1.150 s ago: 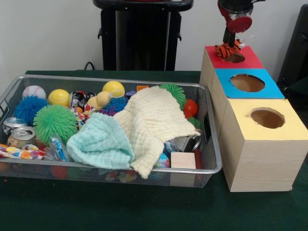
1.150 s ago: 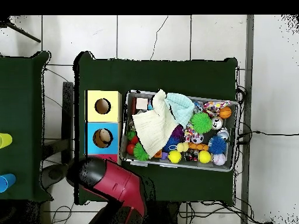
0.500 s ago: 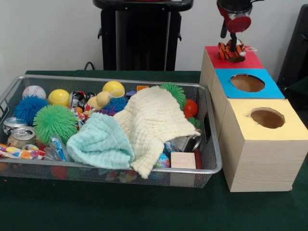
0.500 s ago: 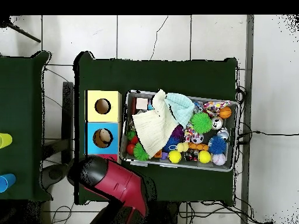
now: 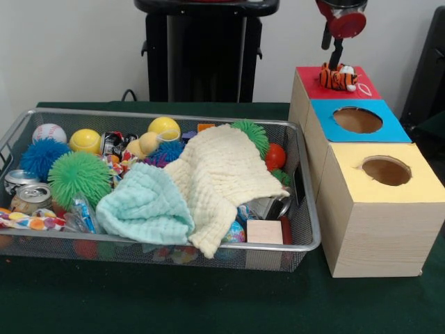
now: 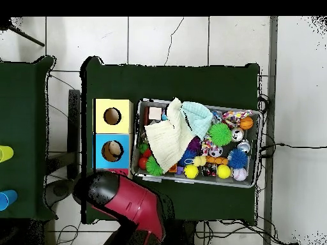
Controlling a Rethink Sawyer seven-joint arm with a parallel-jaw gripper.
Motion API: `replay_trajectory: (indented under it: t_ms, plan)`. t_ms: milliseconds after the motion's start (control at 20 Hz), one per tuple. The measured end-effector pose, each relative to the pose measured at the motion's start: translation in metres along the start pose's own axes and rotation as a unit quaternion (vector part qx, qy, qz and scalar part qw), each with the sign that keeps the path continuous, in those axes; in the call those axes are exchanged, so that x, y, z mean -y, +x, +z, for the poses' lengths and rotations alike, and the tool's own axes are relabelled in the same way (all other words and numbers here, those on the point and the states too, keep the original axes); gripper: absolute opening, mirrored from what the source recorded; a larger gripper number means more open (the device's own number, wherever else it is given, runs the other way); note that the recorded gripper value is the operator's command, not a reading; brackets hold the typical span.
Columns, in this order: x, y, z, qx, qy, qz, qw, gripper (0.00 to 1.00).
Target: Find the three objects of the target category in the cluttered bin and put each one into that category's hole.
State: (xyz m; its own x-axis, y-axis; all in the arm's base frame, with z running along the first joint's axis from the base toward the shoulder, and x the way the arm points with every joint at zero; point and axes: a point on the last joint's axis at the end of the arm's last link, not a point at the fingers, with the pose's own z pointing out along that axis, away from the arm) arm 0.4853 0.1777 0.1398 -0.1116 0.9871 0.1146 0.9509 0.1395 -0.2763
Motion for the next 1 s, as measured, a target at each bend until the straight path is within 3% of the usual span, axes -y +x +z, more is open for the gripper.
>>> replay_trajectory:
  t_ms: [500,800,850,1000]
  plan:
    - [-0.004,0.003,-0.021,-0.005,-0.023,-0.004,0.9997,1.00]
    - [-0.004,0.009,-0.020,-0.009,-0.022,-0.010,0.9997,1.00]
    - [-0.004,0.014,-0.017,-0.010,-0.020,-0.014,0.9997,0.00]
    - [-0.004,0.016,-0.016,-0.011,-0.018,-0.016,0.9997,0.00]
